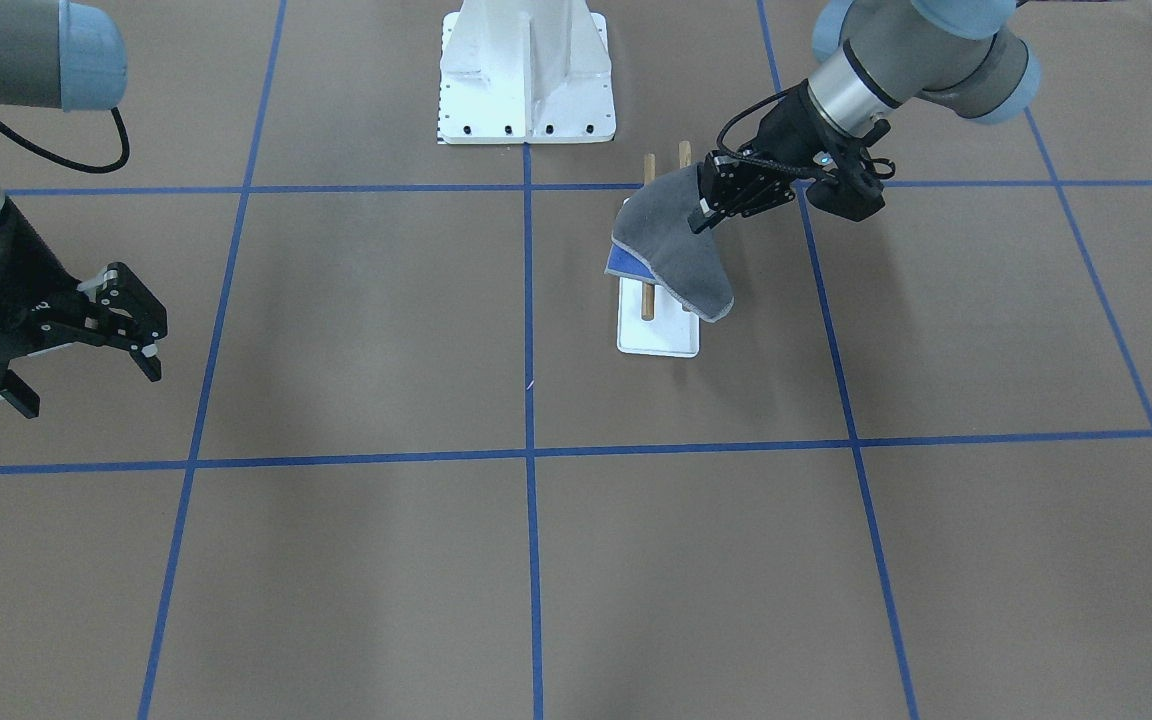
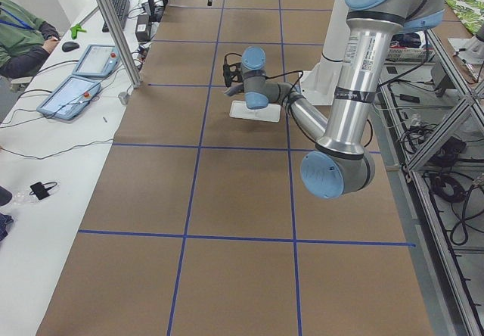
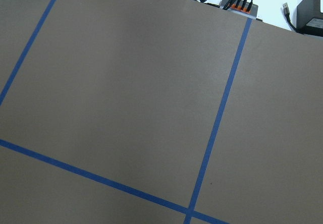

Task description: Hang towel on rack

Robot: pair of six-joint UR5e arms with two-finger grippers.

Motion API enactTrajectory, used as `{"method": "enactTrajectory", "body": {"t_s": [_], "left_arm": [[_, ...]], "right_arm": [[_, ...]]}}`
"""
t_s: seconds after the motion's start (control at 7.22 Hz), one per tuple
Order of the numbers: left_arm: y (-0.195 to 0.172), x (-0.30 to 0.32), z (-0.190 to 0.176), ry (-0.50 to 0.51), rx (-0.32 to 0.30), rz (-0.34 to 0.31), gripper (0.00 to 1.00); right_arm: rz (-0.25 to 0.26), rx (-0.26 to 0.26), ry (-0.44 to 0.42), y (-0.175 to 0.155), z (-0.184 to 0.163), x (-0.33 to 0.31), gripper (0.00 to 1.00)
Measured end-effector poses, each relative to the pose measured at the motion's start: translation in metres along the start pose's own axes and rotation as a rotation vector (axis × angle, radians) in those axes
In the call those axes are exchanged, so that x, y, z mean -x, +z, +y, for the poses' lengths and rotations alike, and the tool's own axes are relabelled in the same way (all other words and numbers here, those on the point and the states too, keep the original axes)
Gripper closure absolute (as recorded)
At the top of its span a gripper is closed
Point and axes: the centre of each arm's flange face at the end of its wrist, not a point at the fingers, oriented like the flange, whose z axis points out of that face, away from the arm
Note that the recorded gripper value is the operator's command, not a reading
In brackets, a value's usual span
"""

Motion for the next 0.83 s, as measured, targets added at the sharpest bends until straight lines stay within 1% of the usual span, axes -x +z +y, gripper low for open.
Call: {"method": "enactTrajectory", "body": {"t_s": [0.14, 0.28, 0.42, 0.55, 0.69, 0.83], "left_arm": [[0.003, 0.004, -0.002, 0.027, -0.001, -0.008, 0.37], [0.004, 0.008, -0.006, 0.055, -0.004, -0.017, 0.29], [0.005, 0.013, -0.011, 0.081, -0.012, -0.026, 0.13], [0.003, 0.018, -0.019, 0.103, -0.025, -0.037, 0.03], [-0.002, 0.026, -0.033, 0.124, -0.045, -0.053, 0.02], [-0.009, 0.036, -0.051, 0.136, -0.07, -0.075, 0.02]], "right_arm": [[-0.002, 0.005, 0.0, 0.0, 0.002, -0.008, 0.0], [-0.003, 0.009, -0.001, 0.0, 0.003, -0.013, 0.0], [-0.002, 0.01, 0.0, -0.001, 0.004, -0.016, 0.0], [0.001, 0.013, 0.007, -0.001, 0.005, -0.021, 0.0], [0.013, 0.025, 0.028, -0.002, 0.006, -0.03, 0.0], [0.034, 0.049, 0.062, -0.001, 0.009, -0.045, 0.0]]}}
